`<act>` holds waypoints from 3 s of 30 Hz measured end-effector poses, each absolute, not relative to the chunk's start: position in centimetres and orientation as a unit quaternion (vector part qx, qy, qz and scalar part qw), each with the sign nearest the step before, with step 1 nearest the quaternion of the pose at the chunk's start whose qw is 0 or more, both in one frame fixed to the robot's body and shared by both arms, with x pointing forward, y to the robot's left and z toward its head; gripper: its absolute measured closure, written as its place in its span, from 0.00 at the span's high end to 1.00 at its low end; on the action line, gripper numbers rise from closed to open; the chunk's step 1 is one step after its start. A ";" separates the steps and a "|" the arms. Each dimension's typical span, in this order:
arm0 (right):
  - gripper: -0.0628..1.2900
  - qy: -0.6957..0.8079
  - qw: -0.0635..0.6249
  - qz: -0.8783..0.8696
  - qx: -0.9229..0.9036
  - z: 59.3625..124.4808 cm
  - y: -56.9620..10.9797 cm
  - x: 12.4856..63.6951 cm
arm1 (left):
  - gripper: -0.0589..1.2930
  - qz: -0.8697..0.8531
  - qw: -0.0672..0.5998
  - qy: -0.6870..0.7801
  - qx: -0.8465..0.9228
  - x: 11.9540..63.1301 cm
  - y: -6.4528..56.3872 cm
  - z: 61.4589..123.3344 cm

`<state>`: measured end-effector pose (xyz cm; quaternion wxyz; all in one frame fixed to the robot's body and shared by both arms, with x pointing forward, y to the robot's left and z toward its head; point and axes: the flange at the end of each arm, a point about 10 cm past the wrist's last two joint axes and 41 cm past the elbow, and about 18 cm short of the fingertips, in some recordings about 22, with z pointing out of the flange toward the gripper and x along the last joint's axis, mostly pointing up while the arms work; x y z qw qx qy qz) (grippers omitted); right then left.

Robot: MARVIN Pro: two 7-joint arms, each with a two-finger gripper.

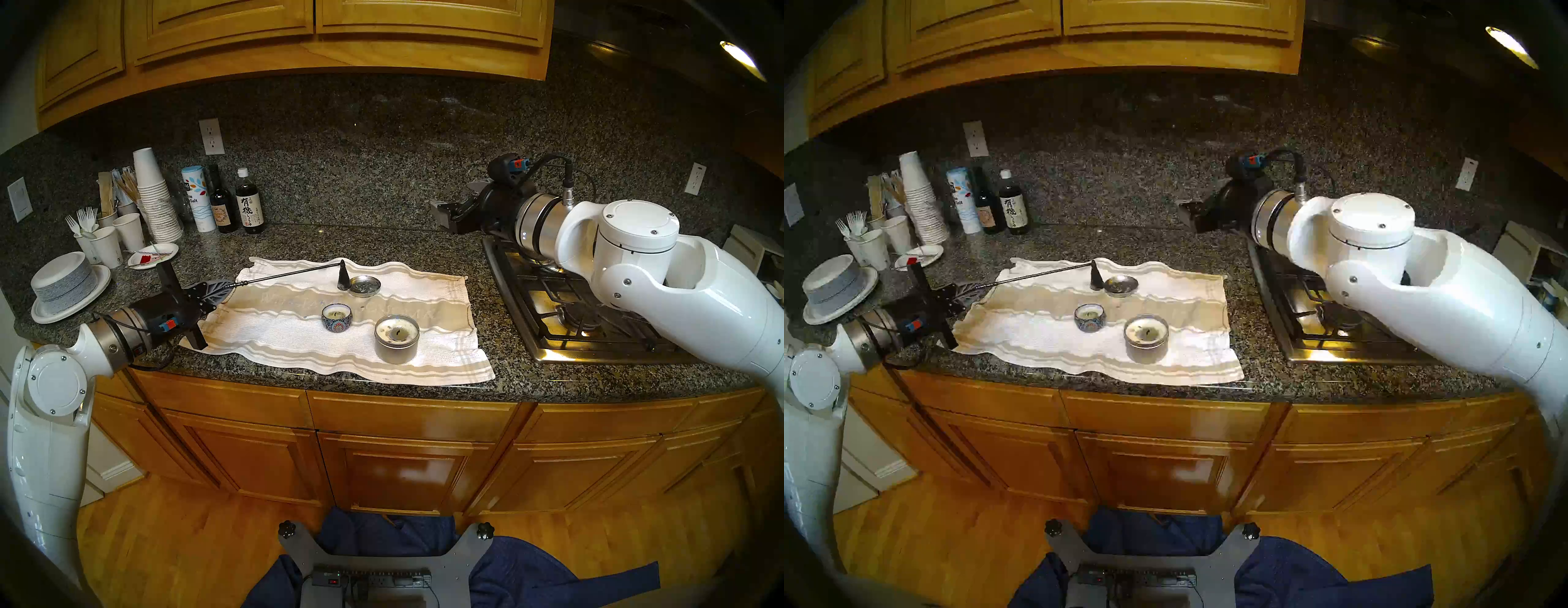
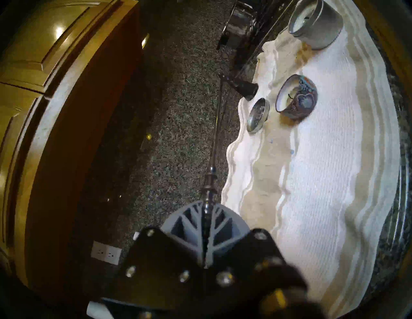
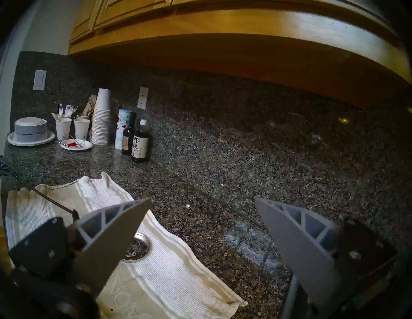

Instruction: Put out candle flame

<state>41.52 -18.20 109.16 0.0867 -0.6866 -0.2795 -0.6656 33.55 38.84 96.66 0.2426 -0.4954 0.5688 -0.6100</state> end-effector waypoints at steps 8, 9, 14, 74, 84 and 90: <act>0.94 -0.279 0.085 -0.666 -0.687 109.1 -18.3 41.5 | 0.03 -0.598 0.244 0.570 -0.509 35.3 38.6 95.8; 0.94 -0.279 0.085 -0.666 -0.687 109.1 -18.3 41.5 | 0.03 -0.596 0.244 0.570 -0.510 35.5 38.5 95.7; 0.95 -0.279 0.084 -0.666 -0.687 109.2 -18.4 41.4 | 0.03 -0.589 0.242 0.574 -0.515 36.7 38.0 95.3; 0.95 -0.272 0.082 -0.668 -0.688 108.9 -19.1 41.2 | 0.08 -0.557 0.220 0.594 -0.537 42.3 35.7 94.5; 0.95 -0.271 0.082 -0.668 -0.688 108.9 -19.1 41.2 | 0.15 -0.539 0.201 0.616 -0.538 42.4 35.4 95.0; 0.95 -0.271 0.083 -0.668 -0.688 108.9 -19.1 41.2 | 0.19 -0.534 0.196 0.622 -0.538 42.6 35.3 95.4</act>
